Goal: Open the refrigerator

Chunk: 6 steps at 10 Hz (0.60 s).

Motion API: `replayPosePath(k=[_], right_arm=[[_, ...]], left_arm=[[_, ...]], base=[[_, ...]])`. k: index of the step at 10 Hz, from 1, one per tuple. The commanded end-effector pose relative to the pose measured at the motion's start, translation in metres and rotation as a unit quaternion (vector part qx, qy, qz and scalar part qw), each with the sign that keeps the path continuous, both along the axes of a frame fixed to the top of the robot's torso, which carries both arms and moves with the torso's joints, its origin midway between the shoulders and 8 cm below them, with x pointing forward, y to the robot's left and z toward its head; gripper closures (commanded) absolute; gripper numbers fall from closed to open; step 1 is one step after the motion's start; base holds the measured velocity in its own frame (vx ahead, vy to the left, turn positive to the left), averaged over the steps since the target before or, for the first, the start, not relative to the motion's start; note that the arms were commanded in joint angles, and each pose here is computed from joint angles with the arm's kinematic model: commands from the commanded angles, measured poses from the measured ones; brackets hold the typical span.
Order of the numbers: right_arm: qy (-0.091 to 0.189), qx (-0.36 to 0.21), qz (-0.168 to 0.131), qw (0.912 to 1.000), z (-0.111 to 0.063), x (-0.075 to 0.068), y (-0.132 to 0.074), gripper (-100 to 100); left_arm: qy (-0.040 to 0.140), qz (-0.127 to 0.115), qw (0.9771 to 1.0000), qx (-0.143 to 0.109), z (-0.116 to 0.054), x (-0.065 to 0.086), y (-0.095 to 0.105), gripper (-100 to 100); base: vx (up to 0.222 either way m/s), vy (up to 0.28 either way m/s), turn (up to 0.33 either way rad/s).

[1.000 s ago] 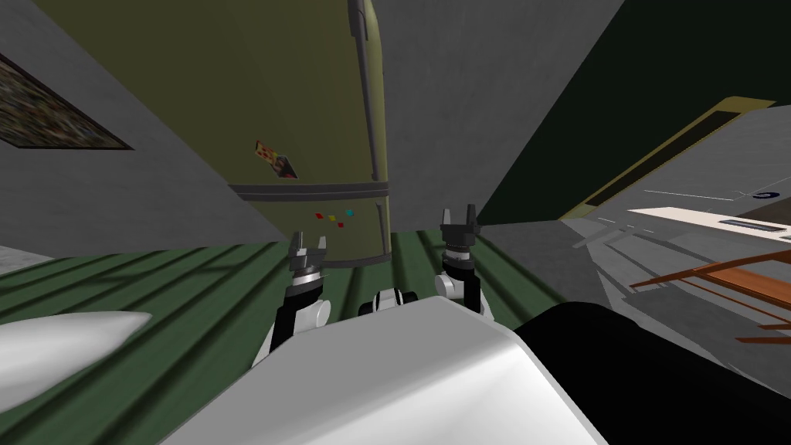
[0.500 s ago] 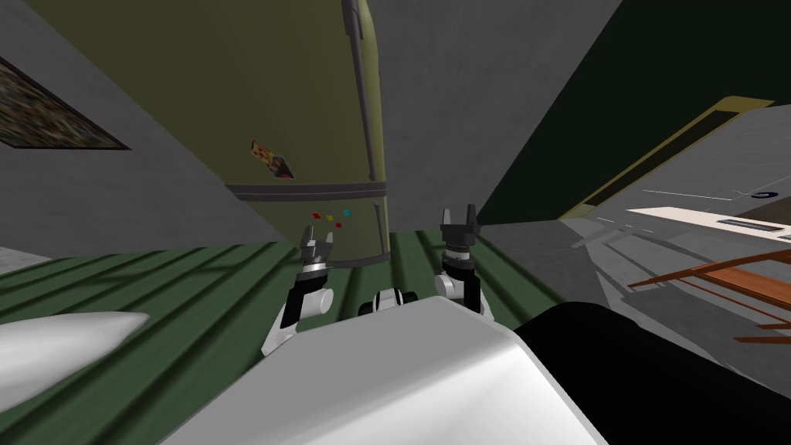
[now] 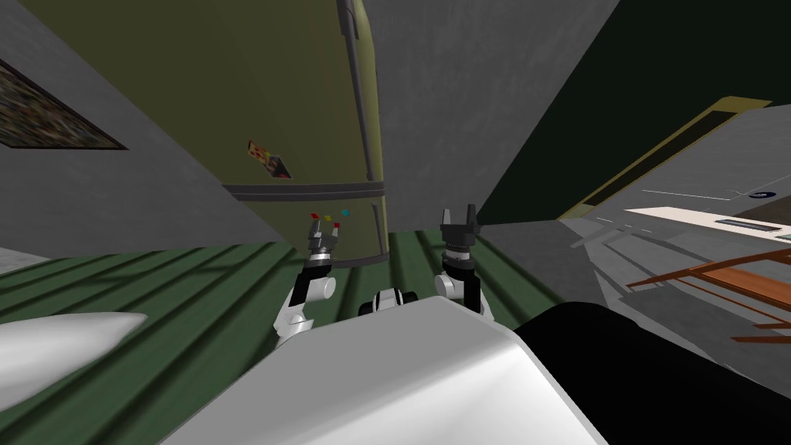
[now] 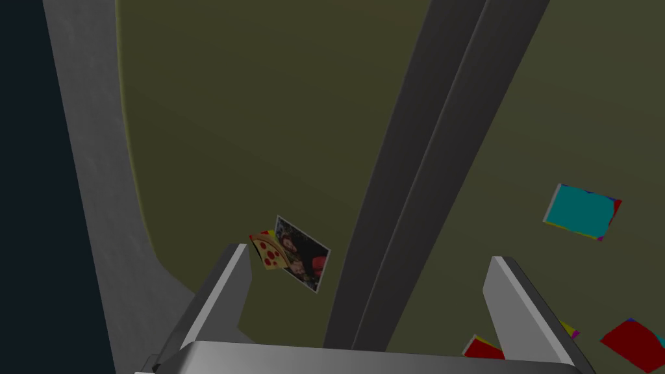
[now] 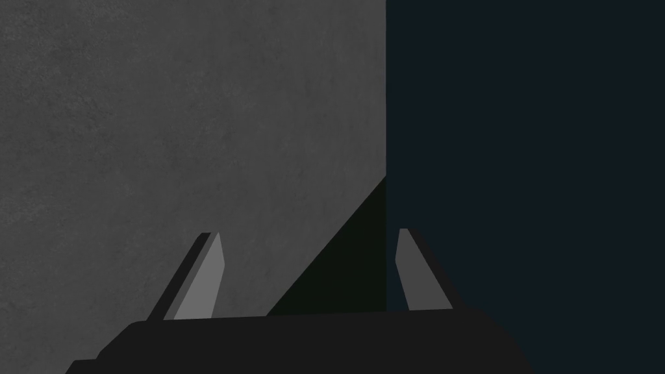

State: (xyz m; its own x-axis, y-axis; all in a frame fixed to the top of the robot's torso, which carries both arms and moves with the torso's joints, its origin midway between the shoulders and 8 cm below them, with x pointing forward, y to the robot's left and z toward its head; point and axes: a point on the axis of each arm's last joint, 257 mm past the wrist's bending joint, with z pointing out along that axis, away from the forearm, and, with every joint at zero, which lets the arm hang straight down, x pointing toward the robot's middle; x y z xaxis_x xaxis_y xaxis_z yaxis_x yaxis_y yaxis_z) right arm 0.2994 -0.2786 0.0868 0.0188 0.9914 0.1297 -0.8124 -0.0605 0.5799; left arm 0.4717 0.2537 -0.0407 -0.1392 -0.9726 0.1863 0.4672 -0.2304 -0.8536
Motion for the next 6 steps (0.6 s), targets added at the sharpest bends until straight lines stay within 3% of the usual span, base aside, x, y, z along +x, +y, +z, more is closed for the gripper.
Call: replayPosePath(k=[1, 2, 3, 4, 5, 6], right_arm=[[0.0, 0.0, 0.0, 1.0, 0.0, 0.0, 0.0, 0], [0.0, 0.0, 0.0, 1.0, 0.0, 0.0, 0.0, 0], [0.0, 0.0, 0.0, 1.0, 0.0, 0.0, 0.0, 0], [0.0, 0.0, 0.0, 1.0, 0.0, 0.0, 0.0, 0], [0.0, 0.0, 0.0, 1.0, 0.0, 0.0, 0.0, 0], [0.0, 0.0, 0.0, 1.0, 0.0, 0.0, 0.0, 0]], left_arm=[[0.014, -0.014, 0.9997, -0.013, -0.001, 0.022, -0.005, -100], [0.008, -0.017, 0.9997, -0.013, 0.004, 0.024, -0.007, -100], [0.022, -0.024, 0.9992, -0.022, 0.001, 0.038, -0.008, -100], [0.016, -0.026, 0.9993, -0.021, 0.006, 0.039, -0.01, -100], [0.031, -0.033, 0.9985, -0.03, 0.002, 0.053, -0.01, -100], [0.024, -0.036, 0.9986, -0.03, 0.009, 0.054, -0.013, -100]], base=[[-0.008, -0.027, -0.002], [-0.004, -0.026, -0.001], [-0.007, -0.033, -0.002], [-0.007, -0.03, -0.002], [-0.005, -0.036, 0.0], [-0.004, -0.031, -0.002]])
